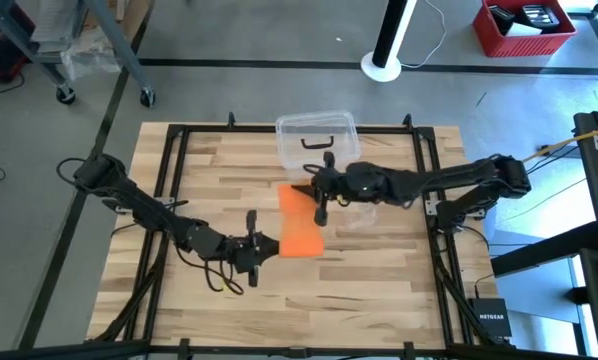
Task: Roll bandage
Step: Roll the orange bandage
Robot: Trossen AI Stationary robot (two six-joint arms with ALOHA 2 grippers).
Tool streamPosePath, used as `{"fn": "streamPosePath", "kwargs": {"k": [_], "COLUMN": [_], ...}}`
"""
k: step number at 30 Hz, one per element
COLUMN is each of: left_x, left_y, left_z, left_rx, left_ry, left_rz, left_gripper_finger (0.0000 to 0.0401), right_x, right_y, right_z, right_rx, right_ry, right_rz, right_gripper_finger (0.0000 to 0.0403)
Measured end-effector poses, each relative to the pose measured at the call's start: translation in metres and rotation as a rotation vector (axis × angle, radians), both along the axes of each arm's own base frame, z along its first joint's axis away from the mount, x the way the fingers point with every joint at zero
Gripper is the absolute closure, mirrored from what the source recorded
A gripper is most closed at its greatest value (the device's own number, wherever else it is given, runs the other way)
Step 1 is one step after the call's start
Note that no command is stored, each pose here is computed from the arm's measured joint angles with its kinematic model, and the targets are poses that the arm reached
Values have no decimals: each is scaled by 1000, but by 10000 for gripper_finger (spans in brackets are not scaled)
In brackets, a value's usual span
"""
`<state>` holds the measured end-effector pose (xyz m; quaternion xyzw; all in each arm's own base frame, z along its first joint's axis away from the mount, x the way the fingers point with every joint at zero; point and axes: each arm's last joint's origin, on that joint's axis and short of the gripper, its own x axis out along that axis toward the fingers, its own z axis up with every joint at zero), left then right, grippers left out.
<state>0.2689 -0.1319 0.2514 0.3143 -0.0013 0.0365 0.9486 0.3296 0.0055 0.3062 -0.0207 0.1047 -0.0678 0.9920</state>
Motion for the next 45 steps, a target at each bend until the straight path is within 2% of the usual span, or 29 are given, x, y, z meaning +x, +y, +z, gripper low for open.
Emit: {"fn": "streamPosePath", "kwargs": {"k": [4, 8, 14, 17, 23, 27, 31, 35, 40, 42, 45], "left_x": [0, 1, 5, 6, 7, 11, 16, 17, 18, 18, 18], "left_y": [0, 3, 11, 16, 21, 18, 17, 16, 16, 16, 17], "left_z": [-1, -1, -9, -17, -35, -52, -69, -75, -72, -72, -71], "left_rx": [0, 15, -22, -100, -259, -310, -322, -322, -324, -319, -325], "left_ry": [9, 14, 81, 142, 257, 308, 350, 367, 352, 350, 349], "left_rz": [4, 30, 60, 79, 140, 168, 187, 194, 189, 188, 181], "left_gripper_finger": [401, 401, 401, 401, 401, 401, 401, 401, 401, 401, 401], "right_x": [-1, -4, -3, -2, -2, -2, -4, -5, -7, -4, 6], "right_y": [-5, -4, -3, -3, -3, -3, -2, -2, -7, -9, -16], "right_z": [-41, -73, -99, -111, -131, -133, -128, -115, -99, -91, -79], "right_rx": [128, 193, 313, 350, 371, 377, 402, 448, 492, 482, 499], "right_ry": [46, 113, 190, 245, 367, 378, 383, 478, 625, 607, 452], "right_rz": [10, 1, -11, -4, -52, -59, -38, 23, 38, 3, -95], "right_gripper_finger": [399, 384, 363, 333, 239, 186, 154, 139, 137, 137, 136]}}
